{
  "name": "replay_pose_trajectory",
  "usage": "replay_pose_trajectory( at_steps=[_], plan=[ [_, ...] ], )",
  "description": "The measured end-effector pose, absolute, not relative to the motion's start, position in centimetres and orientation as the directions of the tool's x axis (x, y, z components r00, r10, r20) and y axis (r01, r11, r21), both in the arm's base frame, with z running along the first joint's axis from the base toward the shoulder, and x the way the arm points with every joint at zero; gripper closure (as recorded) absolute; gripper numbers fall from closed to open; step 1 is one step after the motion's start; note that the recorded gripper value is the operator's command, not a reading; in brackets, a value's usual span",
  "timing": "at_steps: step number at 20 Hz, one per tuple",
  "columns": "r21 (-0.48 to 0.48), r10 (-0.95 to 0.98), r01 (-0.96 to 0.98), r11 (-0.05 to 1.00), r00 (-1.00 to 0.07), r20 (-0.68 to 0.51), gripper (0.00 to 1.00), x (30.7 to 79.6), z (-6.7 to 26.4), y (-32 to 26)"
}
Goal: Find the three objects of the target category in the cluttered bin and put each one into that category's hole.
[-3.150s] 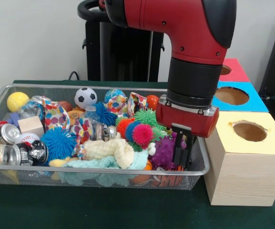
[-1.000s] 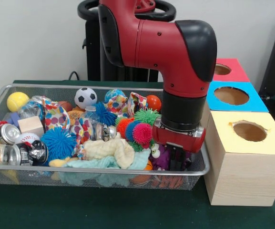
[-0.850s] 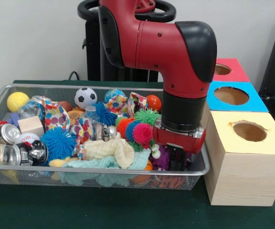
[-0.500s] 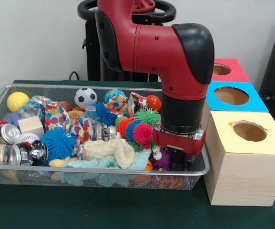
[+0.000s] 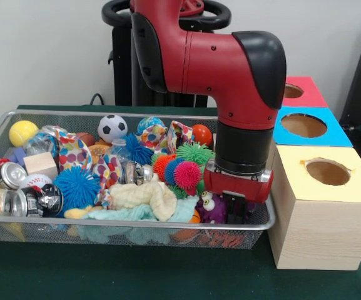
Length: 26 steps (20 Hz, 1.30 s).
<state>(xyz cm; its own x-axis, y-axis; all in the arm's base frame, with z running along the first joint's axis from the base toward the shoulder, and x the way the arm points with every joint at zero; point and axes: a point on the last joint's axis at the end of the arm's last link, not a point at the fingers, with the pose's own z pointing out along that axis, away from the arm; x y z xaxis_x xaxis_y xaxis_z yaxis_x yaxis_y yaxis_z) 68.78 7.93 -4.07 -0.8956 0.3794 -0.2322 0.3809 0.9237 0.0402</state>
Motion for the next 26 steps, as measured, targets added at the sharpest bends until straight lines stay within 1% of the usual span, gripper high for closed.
replay_pose_trajectory(
  at_steps=[2,3,15,26],
  plan=[
    [0.034,0.371,0.374,0.927,-0.898,-0.238,1.00,68.7,-4.1,8.0],
    [0.027,0.363,0.368,0.929,-0.899,-0.245,0.00,68.6,-4.1,8.0],
    [-0.008,0.318,0.333,0.943,-0.906,-0.279,0.00,68.6,-4.1,9.0],
    [-0.030,0.297,0.319,0.947,-0.911,-0.287,0.00,68.6,-4.4,9.1]
  ],
)
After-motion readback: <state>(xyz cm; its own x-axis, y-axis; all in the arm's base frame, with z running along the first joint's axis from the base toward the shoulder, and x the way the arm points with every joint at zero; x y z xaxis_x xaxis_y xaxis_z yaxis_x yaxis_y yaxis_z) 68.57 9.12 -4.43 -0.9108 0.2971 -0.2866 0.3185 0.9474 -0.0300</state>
